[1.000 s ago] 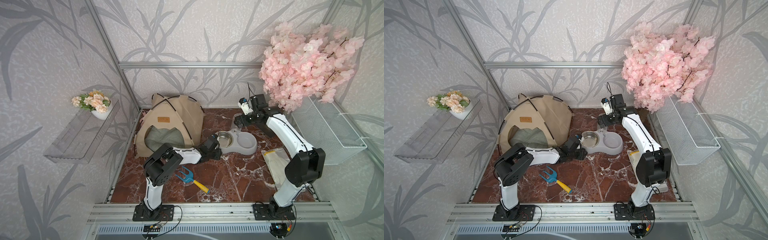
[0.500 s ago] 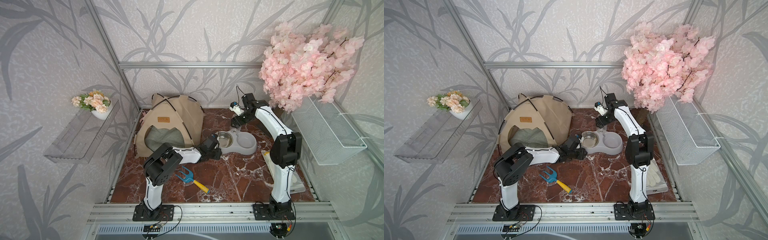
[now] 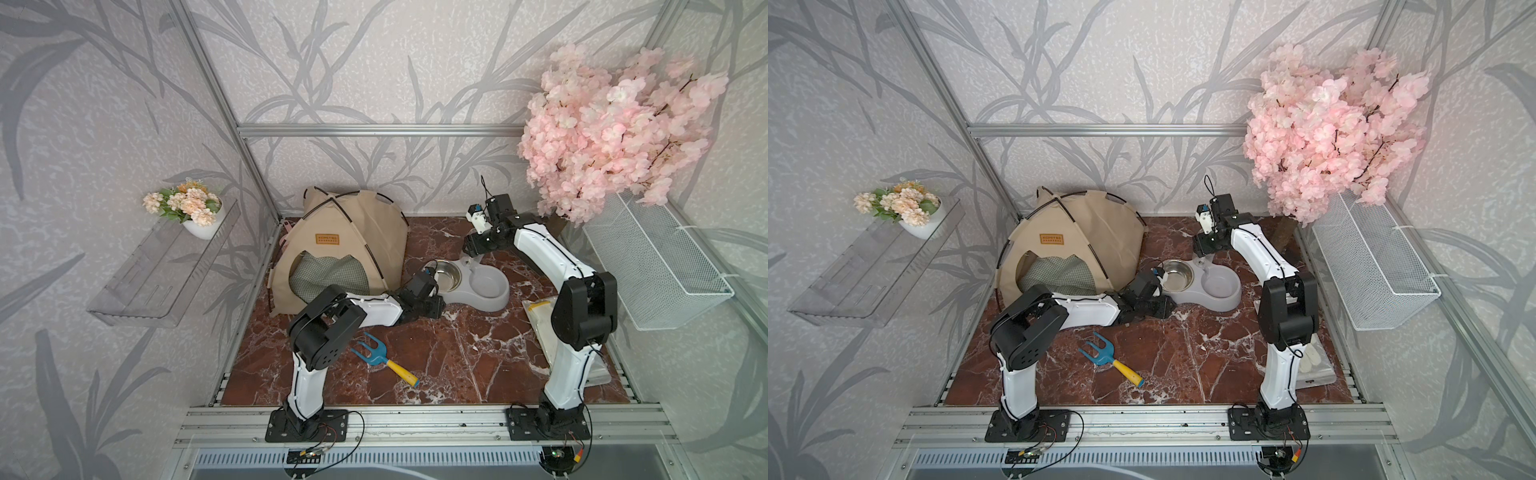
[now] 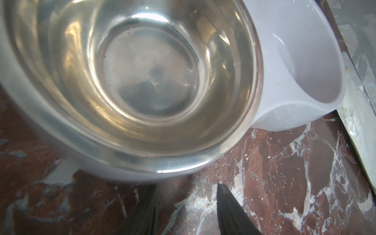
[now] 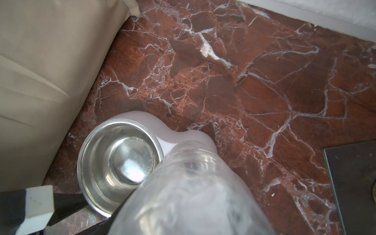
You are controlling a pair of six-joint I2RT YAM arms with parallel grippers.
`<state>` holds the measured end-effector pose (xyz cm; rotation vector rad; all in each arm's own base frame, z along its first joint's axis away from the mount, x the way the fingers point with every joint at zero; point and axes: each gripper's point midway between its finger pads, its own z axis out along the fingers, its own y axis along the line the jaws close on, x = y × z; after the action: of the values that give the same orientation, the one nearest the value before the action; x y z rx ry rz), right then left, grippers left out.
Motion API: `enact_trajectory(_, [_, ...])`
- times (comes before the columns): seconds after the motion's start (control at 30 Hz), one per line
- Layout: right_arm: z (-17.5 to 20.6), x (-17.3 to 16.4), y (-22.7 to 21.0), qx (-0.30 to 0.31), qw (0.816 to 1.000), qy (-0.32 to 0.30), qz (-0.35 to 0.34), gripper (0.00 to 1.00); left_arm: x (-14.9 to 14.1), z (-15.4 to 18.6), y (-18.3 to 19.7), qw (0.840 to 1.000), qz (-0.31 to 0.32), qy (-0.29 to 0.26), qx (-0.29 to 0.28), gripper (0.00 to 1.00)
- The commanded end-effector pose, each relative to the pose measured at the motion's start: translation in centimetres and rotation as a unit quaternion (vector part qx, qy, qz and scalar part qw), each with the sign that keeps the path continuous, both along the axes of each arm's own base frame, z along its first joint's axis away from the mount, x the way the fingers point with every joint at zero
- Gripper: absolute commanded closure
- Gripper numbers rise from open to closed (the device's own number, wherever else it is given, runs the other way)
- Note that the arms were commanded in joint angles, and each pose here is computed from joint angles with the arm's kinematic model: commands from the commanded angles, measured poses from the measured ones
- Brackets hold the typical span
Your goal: Adjust the bottle in the pet food container.
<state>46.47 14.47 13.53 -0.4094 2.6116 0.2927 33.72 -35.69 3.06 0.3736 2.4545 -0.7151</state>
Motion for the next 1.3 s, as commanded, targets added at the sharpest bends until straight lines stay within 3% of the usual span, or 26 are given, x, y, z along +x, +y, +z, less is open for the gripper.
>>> enact_trajectory(0.0, [-13.1, -8.0, 0.2, -0.004, 0.969, 0.228, -0.095, 1.00, -0.8, -2.6, 0.2, 0.999, -0.002, 0.034, 0.010, 0.51])
enact_trajectory(0.13, [-16.2, -10.6, 0.1, -0.010, 0.945, 0.276, -0.176, 1.00, -0.8, -2.8, -0.1, 0.999, -0.001, 0.040, -0.001, 0.51])
enact_trajectory(0.3, [-18.9, -12.6, 0.7, 0.031, 0.914, 0.319, -0.249, 1.00, -0.9, -3.0, -0.2, 0.999, -0.001, 0.043, -0.004, 0.51])
enact_trajectory(0.4, [-18.9, -12.3, 1.2, 0.033, 0.912, 0.320, -0.253, 1.00, -0.9, -3.0, -0.2, 0.999, -0.001, 0.043, -0.003, 0.51])
enact_trajectory(0.53, [-17.0, -10.9, 1.0, 0.001, 0.929, 0.289, -0.231, 0.99, -0.8, -2.3, -0.3, 0.999, -0.005, 0.040, -0.003, 0.51])
enact_trajectory(0.7, [-13.4, -9.1, -0.8, -0.073, 0.947, 0.251, -0.184, 0.67, -0.3, 2.1, -0.5, 1.000, -0.024, 0.004, -0.003, 0.50])
enact_trajectory(0.8, [-12.3, -8.9, -1.2, -0.098, 0.951, 0.252, -0.148, 0.44, 0.3, 5.2, -0.2, 0.999, -0.028, -0.025, 0.002, 0.49])
enact_trajectory(0.87, [-11.3, -8.3, -1.2, -0.102, 0.958, 0.237, -0.128, 0.34, 0.9, 6.8, 0.2, 0.999, -0.026, -0.038, 0.000, 0.49])
enact_trajectory(1.03, [-6.3, -5.9, -0.4, -0.089, 0.979, 0.165, -0.075, 0.16, 3.3, 8.6, 1.9, 0.998, -0.002, -0.058, -0.005, 0.49])
enact_trajectory(1.27, [0.6, -2.9, -1.5, -0.103, 0.988, 0.103, -0.044, 0.03, 6.7, 6.0, 3.2, 0.998, 0.016, -0.052, 0.015, 0.49])
